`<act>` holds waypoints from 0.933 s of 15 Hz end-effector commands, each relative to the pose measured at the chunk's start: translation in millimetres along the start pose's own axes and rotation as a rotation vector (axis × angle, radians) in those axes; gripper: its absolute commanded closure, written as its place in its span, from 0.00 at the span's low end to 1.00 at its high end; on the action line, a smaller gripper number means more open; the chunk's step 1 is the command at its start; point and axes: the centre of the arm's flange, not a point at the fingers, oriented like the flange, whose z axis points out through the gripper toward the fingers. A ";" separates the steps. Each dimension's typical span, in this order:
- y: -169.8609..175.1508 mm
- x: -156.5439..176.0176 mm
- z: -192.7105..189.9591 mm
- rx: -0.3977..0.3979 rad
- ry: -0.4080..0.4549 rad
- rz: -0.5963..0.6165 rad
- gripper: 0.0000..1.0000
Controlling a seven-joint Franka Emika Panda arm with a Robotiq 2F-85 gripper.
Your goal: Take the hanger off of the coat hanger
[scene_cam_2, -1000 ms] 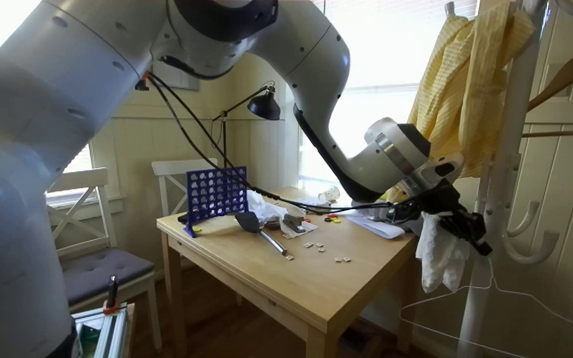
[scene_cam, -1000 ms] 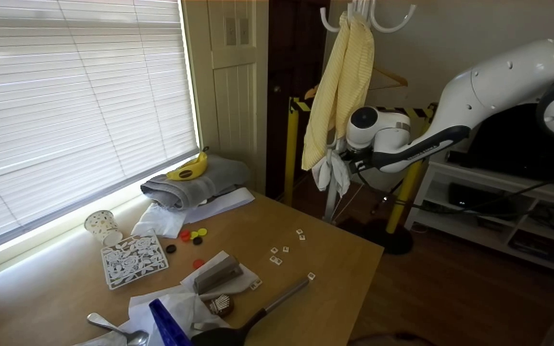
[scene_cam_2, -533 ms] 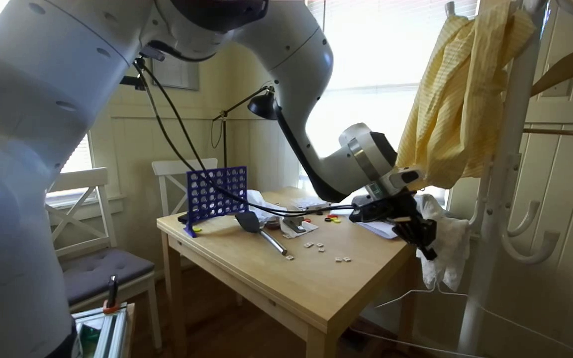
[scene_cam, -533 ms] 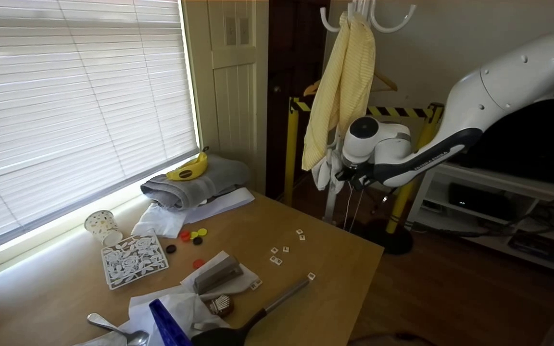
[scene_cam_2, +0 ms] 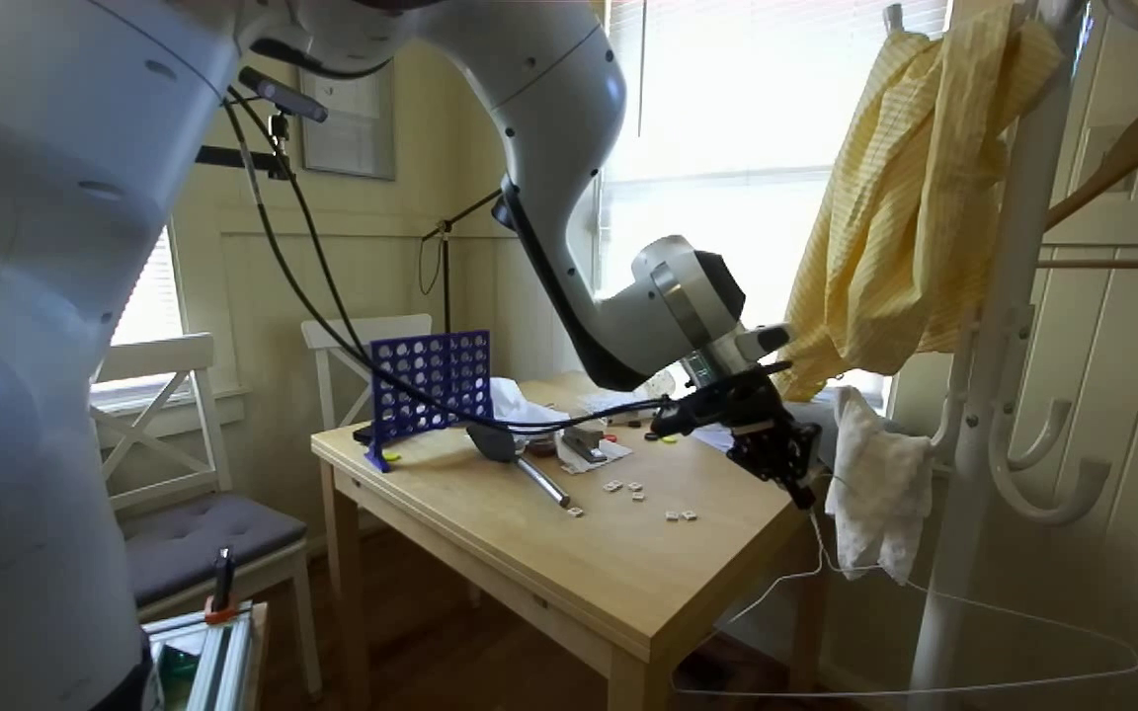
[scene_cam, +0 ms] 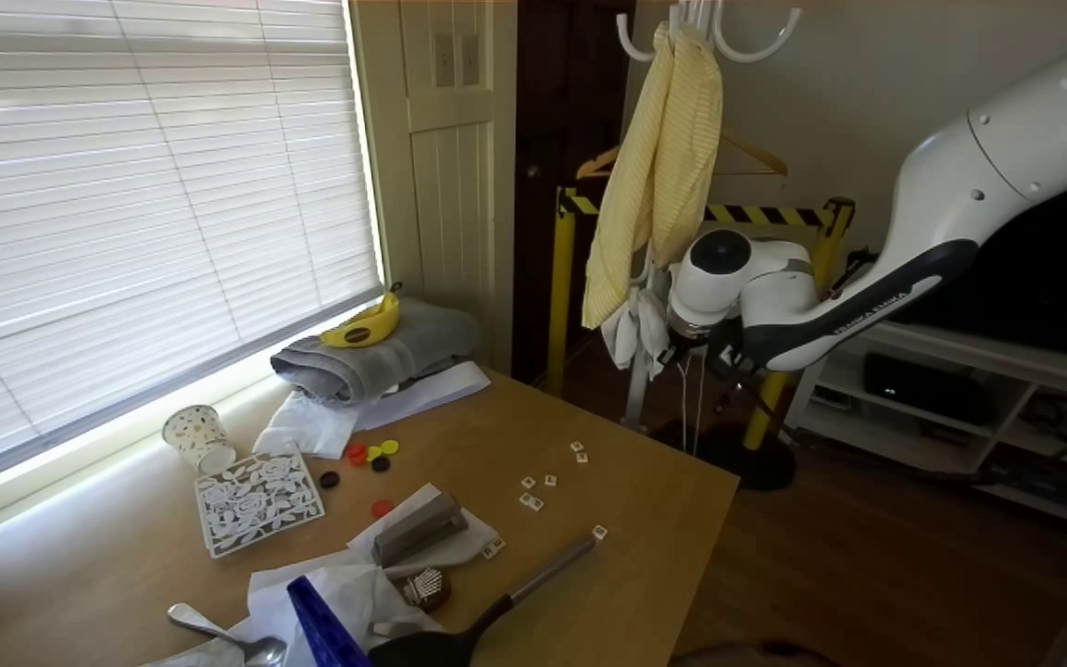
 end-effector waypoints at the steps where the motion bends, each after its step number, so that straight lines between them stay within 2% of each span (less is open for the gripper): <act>1: 5.7 -13.6 -22.1 -0.071 -0.080 -0.084 0.99; 4: 12.2 -15.4 -36.7 -0.204 -0.193 -0.164 0.99; 6: 27.6 -18.5 -42.6 -0.326 -0.255 -0.104 0.99; 8: 39.6 -22.1 -39.6 -0.386 -0.333 -0.098 0.99; 10: 38.9 -27.4 -45.3 -0.283 -0.369 -0.161 0.99; 11: 33.6 -26.4 -50.3 -0.214 -0.357 -0.205 0.99; 14: 7.1 -21.7 -69.2 -0.096 -0.303 -0.295 0.99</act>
